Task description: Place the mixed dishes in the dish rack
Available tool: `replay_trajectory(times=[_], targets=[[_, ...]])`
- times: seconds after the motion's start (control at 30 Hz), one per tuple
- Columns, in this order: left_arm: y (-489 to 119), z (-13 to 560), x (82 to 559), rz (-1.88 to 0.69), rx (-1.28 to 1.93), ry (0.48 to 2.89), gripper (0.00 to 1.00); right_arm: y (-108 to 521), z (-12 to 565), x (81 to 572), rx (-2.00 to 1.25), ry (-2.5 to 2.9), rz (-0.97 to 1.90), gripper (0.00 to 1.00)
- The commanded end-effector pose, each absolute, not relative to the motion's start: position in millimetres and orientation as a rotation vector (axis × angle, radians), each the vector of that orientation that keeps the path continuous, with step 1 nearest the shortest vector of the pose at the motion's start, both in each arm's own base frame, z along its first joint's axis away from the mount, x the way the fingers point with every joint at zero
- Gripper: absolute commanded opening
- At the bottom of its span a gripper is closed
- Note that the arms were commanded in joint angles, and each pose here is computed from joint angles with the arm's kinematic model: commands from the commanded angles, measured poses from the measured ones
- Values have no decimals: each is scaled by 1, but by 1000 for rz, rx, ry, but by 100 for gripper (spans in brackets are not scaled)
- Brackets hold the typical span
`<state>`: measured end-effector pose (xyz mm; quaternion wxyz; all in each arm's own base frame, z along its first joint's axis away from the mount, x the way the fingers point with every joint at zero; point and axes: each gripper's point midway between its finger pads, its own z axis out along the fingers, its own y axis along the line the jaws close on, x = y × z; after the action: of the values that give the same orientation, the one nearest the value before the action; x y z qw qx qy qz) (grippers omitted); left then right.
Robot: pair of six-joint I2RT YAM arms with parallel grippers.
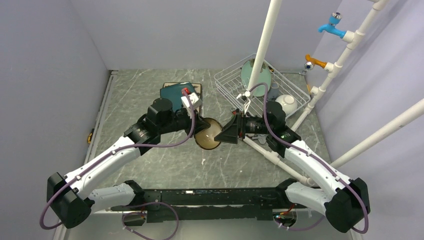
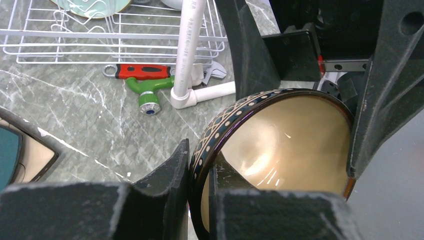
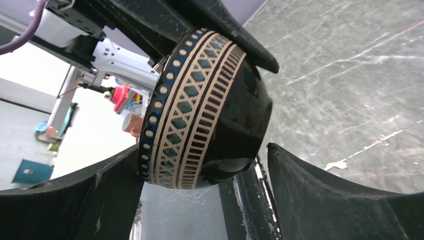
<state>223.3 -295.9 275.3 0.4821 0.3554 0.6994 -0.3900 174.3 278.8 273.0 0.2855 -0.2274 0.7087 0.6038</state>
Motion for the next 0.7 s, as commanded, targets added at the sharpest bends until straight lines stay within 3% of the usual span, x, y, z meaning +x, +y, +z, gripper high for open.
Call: replay_trajectory(times=[0.0, 0.1, 0.27, 0.37, 0.43, 0.53, 0.67], targets=[[-302, 320, 224, -1016, 840, 1552, 0, 281, 293, 162, -667, 1759, 1736, 84], [-302, 320, 224, -1015, 840, 1552, 0, 283, 293, 162, -654, 1752, 1781, 76], [-304, 319, 226, -1023, 841, 1558, 0, 287, 292, 165, -644, 1750, 1817, 75], [-305, 316, 226, -1022, 842, 1569, 0, 287, 292, 163, -639, 1734, 1846, 65], [-304, 315, 228, -1009, 836, 1577, 0, 287, 291, 162, -632, 1727, 1865, 52], [-303, 314, 230, -998, 835, 1582, 0, 288, 289, 163, -621, 1732, 1878, 4], [-303, 313, 233, -990, 825, 1594, 0, 288, 292, 163, -624, 1716, 1878, 0]])
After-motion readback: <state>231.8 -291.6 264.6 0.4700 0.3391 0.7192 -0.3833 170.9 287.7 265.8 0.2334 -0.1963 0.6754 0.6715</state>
